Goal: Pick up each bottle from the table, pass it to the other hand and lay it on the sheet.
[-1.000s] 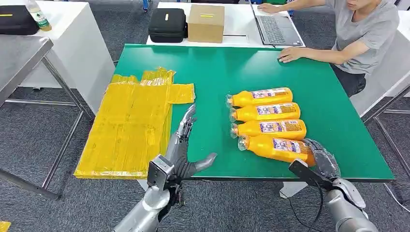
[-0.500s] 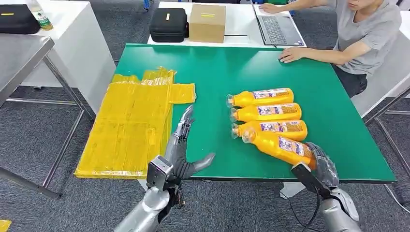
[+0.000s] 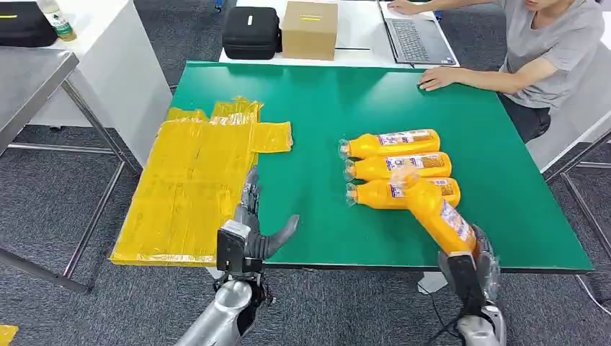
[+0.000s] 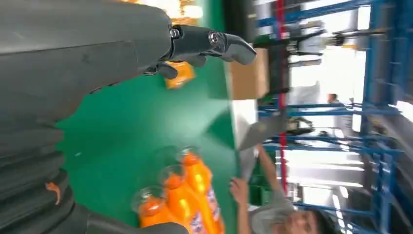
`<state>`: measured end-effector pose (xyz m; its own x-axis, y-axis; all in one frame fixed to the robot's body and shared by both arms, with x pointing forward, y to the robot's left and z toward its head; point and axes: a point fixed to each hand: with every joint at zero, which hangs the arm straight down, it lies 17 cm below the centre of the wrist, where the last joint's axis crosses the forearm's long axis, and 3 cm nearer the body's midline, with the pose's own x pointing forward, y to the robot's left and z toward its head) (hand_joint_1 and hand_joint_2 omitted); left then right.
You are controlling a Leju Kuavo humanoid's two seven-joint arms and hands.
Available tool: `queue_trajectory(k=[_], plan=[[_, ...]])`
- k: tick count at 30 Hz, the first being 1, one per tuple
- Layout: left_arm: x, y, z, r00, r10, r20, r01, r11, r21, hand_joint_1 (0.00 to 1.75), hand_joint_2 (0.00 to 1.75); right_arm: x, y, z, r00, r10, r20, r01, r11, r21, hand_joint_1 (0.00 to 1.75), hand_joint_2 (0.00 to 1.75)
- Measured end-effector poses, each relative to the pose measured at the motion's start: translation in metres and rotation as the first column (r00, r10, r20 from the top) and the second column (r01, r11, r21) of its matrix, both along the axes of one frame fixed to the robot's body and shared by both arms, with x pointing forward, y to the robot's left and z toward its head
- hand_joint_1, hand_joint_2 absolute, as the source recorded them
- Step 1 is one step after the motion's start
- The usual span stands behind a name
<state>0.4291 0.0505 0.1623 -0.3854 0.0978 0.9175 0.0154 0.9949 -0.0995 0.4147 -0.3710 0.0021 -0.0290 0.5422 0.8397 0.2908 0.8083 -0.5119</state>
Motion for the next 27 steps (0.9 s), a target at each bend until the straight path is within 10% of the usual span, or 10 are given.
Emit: queue_trajectory(k=[17,27], plan=[[-0.026,-0.091,-0.058,0.912,-0.369,-0.178,0.358,0.929,-0.092,0.00,1.75,0.008,0.090,0.036,0.982,0.147,0.120,-0.138,0.987,-0.083,1.75,1.75],[-0.025,-0.100,-0.053,0.909,-0.374,-0.182,0.360,0.927,-0.105,0.00,1.75,0.018,0.122,0.049,0.974,0.168,0.153,-0.168,0.986,-0.012,1.75,1.75]])
